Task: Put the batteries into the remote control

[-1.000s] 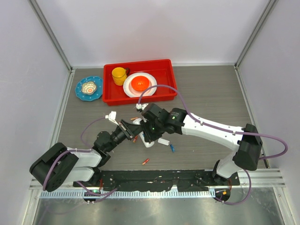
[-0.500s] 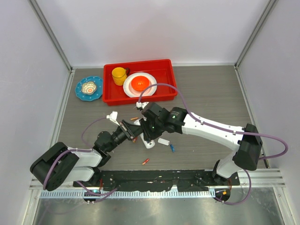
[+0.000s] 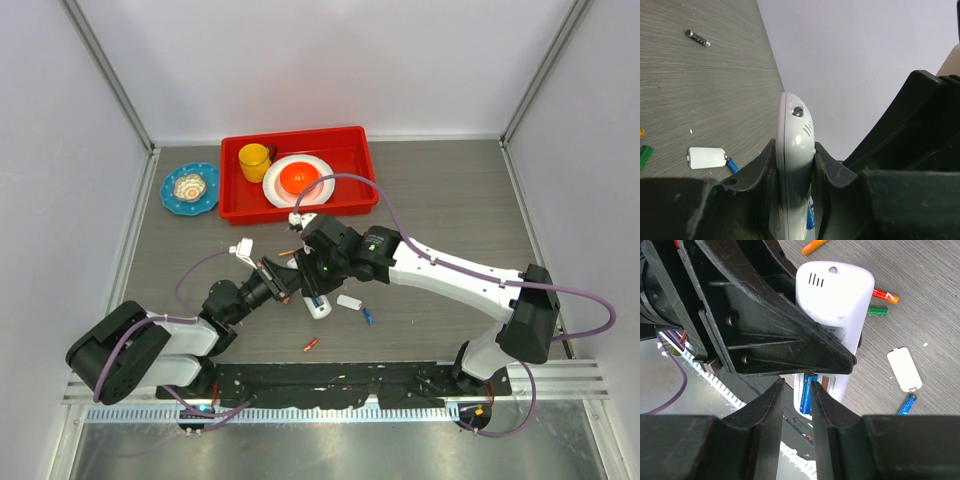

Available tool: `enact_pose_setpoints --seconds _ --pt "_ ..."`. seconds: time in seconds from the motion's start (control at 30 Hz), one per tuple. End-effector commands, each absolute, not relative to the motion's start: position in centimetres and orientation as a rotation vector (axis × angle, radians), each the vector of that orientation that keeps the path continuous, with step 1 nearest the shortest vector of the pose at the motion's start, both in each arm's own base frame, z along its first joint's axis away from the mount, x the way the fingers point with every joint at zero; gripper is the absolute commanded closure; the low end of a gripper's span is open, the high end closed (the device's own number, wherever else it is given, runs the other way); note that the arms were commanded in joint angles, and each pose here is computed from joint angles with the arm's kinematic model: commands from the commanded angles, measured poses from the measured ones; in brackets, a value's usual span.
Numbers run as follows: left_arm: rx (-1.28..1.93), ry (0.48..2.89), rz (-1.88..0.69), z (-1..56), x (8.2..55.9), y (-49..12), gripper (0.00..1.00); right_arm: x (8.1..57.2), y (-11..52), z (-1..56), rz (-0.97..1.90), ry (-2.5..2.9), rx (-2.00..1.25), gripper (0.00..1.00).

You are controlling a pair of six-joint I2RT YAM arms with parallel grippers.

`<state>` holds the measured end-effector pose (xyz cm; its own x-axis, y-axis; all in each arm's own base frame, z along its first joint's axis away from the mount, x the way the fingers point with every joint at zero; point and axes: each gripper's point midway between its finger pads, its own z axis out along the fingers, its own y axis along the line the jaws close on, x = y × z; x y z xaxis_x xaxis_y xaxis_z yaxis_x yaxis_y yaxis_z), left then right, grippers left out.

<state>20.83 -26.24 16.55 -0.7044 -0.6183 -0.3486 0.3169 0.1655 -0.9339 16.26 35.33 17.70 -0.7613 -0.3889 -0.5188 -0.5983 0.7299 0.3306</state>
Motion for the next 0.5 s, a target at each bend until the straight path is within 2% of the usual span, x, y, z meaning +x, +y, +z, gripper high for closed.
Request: enact_pose_setpoints --seconds 0.0,0.27,0.47 --pt "-0.177 1.408 -1.75 23.6 20.3 -25.9 1.0 16.4 35.6 20.8 0.752 2.444 -0.734 0.67" --pt "-0.179 1.437 -1.741 22.9 20.6 -26.2 1.0 15.6 34.4 25.0 0.832 2.365 -0.696 0.65" --pt "-0.189 1.43 -1.751 23.1 20.6 -26.2 1.0 17.0 32.5 26.0 0.726 2.31 -0.624 0.65"
